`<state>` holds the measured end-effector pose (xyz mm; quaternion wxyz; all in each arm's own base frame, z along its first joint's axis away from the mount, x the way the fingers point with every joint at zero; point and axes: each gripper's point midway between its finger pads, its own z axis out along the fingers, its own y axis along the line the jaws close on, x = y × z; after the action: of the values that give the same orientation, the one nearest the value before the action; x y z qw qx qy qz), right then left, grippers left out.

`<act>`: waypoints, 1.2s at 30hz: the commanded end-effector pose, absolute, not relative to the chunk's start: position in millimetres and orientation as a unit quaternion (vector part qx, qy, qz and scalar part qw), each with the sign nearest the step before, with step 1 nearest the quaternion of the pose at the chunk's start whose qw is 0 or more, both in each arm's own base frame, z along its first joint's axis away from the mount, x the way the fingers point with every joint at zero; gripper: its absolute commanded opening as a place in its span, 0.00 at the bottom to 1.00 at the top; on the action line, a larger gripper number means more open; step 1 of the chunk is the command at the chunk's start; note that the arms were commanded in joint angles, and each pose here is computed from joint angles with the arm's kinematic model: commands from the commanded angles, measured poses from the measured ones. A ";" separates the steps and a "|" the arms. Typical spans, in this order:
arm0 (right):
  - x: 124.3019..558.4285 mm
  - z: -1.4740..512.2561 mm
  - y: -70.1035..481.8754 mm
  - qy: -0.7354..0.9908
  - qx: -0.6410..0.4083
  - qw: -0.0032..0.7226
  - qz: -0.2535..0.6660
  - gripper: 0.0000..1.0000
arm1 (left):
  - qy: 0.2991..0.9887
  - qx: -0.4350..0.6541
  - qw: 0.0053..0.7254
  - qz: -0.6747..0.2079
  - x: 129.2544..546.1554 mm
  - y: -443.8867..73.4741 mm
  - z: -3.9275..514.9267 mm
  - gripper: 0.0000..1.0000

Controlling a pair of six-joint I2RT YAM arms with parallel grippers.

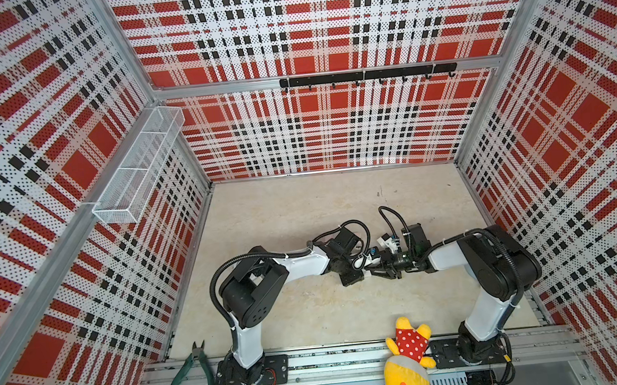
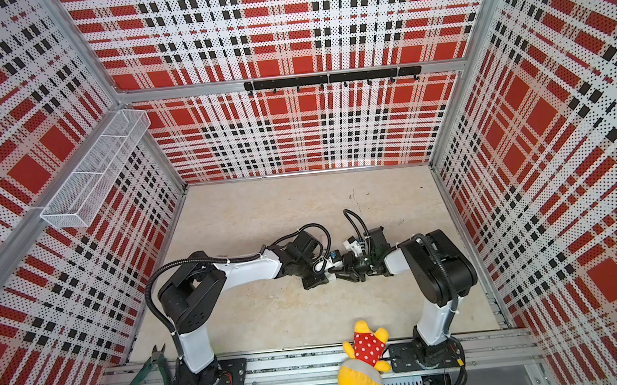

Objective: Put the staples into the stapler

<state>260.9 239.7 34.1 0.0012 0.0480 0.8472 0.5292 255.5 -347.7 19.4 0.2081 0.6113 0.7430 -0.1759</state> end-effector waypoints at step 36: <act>261.6 31.3 253.9 0.838 0.029 -0.004 0.544 0.44 | 0.724 0.629 0.192 -0.206 242.9 -355.6 23.7 0.42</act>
<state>256.6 250.0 30.4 -0.0173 0.0398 0.8391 0.5422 247.2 -352.7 20.2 0.1992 0.6290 0.7257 -0.1949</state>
